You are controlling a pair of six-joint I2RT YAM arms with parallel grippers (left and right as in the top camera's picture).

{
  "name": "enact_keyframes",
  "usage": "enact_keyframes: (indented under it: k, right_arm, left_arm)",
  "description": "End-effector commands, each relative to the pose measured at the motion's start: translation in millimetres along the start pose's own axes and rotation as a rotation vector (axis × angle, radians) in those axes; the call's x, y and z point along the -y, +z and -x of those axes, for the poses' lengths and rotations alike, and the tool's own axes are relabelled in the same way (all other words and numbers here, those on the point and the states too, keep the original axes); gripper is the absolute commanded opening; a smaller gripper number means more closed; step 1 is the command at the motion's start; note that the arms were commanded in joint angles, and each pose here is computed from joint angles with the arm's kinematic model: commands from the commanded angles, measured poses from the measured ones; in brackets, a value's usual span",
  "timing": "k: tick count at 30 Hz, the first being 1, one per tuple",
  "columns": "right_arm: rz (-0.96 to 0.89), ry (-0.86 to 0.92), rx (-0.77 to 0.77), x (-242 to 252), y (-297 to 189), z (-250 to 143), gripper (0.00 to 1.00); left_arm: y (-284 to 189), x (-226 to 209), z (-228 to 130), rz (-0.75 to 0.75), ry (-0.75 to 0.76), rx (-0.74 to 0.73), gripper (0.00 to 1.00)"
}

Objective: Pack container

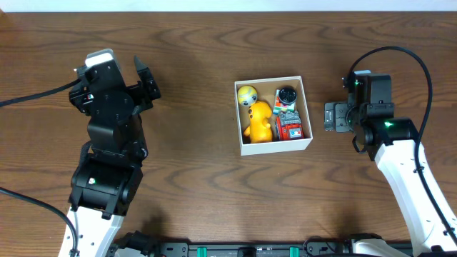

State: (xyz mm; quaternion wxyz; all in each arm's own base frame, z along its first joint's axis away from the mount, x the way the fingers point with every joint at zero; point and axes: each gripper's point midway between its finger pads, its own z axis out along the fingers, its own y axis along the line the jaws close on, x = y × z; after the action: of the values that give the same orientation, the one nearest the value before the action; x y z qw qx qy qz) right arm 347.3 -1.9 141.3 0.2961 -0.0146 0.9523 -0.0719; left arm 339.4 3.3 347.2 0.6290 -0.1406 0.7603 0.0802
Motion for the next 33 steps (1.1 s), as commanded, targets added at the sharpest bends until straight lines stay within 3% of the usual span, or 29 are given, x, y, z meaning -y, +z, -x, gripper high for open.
enact_keyframes:
  k: [1,6,13,16,19,24,33]
  right_arm:
    - [-0.012,0.009,-0.007,4,2,-1,0.99]
    - [-0.014,-0.003,0.084,8,-23,13,0.99]
    - [0.131,0.035,0.625,1,-167,75,0.99]
    - [0.156,0.048,0.815,7,-230,74,0.99]
    - [0.139,0.065,0.901,18,-267,52,0.99]
    - [0.079,0.101,0.926,32,-268,14,0.99]
    - [0.152,0.086,0.983,9,-191,-28,0.99]
  left_arm:
    - [-1,-4,7,0.016,-0.002,0.014,0.98]
    - [-1,-4,7,0.016,-0.002,0.014,0.98]
    - [-1,-4,7,0.016,-0.002,0.014,0.98]
    - [-1,-4,7,0.016,-0.002,0.014,0.98]
    - [-1,-4,7,0.016,-0.002,0.014,0.98]
    - [-1,-4,7,0.016,-0.002,0.014,0.98]
    - [-1,-4,7,0.016,-0.002,0.014,0.98]
